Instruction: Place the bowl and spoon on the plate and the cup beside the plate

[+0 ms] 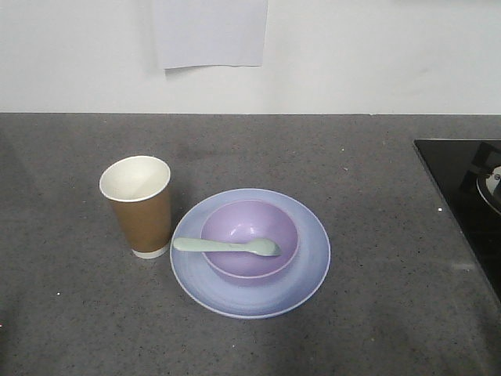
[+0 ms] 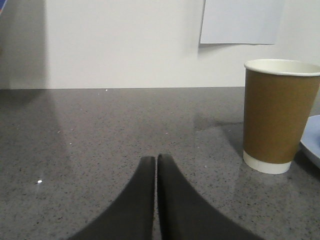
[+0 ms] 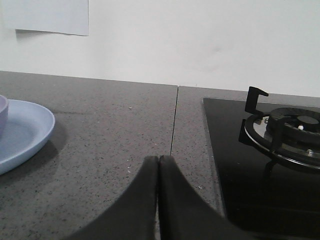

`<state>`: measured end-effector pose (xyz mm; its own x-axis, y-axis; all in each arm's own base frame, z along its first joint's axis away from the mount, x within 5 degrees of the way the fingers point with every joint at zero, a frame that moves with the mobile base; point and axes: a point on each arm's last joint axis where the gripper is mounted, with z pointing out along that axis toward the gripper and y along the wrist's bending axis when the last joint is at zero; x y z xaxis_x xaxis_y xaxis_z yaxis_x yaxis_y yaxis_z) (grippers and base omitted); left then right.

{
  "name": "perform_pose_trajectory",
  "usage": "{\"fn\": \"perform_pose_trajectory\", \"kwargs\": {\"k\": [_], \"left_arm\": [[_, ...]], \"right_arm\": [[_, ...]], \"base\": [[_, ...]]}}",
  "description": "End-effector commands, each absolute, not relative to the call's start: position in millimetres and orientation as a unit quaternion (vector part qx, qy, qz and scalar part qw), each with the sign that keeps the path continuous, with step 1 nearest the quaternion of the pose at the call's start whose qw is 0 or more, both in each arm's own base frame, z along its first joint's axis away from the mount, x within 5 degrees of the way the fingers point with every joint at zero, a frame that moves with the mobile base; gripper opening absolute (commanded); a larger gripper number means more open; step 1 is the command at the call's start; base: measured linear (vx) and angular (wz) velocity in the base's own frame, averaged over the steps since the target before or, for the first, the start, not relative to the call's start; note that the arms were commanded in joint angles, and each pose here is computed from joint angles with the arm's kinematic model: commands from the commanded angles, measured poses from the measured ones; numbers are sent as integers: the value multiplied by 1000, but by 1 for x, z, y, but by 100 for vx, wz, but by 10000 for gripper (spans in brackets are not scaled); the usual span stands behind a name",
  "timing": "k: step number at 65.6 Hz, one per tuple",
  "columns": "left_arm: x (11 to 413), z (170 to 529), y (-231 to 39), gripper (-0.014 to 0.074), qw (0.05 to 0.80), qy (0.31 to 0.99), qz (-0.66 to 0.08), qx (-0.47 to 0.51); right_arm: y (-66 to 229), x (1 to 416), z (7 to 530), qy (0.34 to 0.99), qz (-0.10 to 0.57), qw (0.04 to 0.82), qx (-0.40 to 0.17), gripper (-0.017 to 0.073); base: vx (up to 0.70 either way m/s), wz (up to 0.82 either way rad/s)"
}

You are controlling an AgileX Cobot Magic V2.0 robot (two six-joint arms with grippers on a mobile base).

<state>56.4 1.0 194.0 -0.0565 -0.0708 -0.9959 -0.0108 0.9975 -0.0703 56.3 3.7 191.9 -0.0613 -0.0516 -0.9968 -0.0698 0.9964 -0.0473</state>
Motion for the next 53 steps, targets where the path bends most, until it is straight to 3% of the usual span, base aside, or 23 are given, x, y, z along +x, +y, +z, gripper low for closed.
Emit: {"fn": "perform_pose_trajectory", "kwargs": {"k": [1,53], "left_arm": [[55,207,0,-6,721,692,-31,-28],[55,207,0,-6,721,692,-31,-28]], "right_arm": [[3,56,196,703,-3,710,-46,-10],[0,56,195,706,-30,707,-31,-10]], "base": [[0,0],[0,0]]}}
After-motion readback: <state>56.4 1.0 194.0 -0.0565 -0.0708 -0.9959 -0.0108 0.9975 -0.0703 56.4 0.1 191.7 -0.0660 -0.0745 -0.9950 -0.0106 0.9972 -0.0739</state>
